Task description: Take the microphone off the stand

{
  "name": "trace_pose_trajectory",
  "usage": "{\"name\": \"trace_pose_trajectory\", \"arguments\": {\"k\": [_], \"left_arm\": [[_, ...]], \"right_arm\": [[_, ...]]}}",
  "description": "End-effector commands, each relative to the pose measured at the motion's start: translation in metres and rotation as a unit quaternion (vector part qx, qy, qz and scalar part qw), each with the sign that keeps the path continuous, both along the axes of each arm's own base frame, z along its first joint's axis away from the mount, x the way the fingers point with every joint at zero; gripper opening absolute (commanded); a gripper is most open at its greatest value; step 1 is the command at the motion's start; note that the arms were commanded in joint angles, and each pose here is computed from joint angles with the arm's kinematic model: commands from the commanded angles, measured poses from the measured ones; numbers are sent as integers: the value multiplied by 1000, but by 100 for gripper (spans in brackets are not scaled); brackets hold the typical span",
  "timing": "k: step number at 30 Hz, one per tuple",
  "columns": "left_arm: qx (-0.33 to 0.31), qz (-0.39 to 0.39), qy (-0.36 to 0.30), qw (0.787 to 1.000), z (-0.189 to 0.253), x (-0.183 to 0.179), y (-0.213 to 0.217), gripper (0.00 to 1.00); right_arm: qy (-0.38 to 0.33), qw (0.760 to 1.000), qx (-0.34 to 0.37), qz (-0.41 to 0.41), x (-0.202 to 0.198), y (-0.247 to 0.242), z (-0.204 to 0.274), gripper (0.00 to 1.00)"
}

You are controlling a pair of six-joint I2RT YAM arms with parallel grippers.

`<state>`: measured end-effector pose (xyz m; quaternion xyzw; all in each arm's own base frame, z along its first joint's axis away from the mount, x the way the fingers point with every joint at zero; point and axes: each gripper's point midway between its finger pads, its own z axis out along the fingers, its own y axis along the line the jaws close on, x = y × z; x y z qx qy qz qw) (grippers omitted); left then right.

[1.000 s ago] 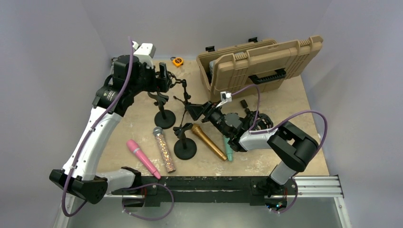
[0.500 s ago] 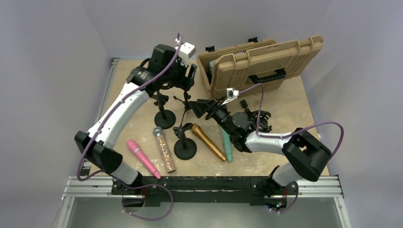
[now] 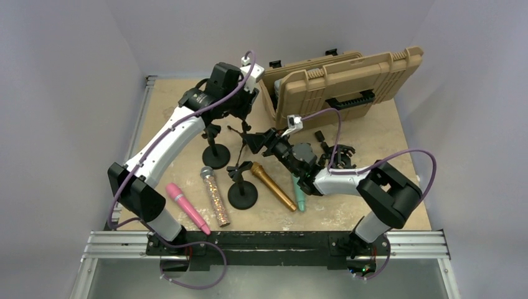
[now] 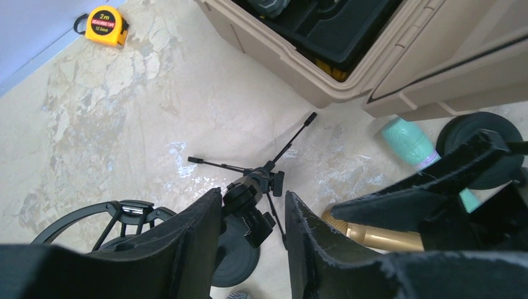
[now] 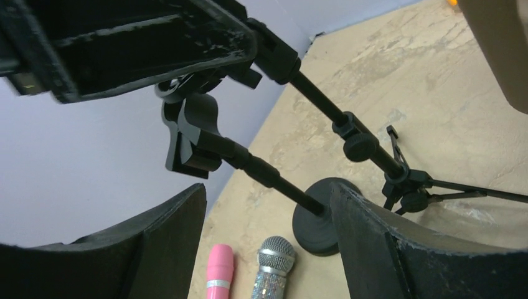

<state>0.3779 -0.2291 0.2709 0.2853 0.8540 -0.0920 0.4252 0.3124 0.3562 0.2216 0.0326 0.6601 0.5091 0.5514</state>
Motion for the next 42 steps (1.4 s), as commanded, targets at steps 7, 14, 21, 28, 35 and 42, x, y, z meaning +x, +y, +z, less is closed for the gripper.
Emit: {"name": "trace_pose_trajectory", "arguments": {"k": [7, 14, 21, 28, 35, 42], "left_arm": [[-15, -65, 50, 996, -11, -44, -1, 33], [-47, -62, 41, 996, -9, -51, 11, 33], [-67, -70, 68, 993, -21, -51, 1, 33], [-88, -90, 94, 988, -29, -56, -11, 32], [-111, -89, 117, 983, -33, -63, -17, 32], [-114, -93, 120, 982, -33, -67, -17, 31]], "right_arm": [[-4, 1000, 26, -15, 25, 9, 14, 70], [36, 999, 33, -24, 36, 11, -4, 62], [52, 996, 10, -67, 39, 4, -21, 69], [59, 996, 28, -63, 33, 1, -24, 68], [95, 992, 71, -51, 21, 5, -30, 67], [117, 987, 98, -48, 15, 0, -37, 68]]}}
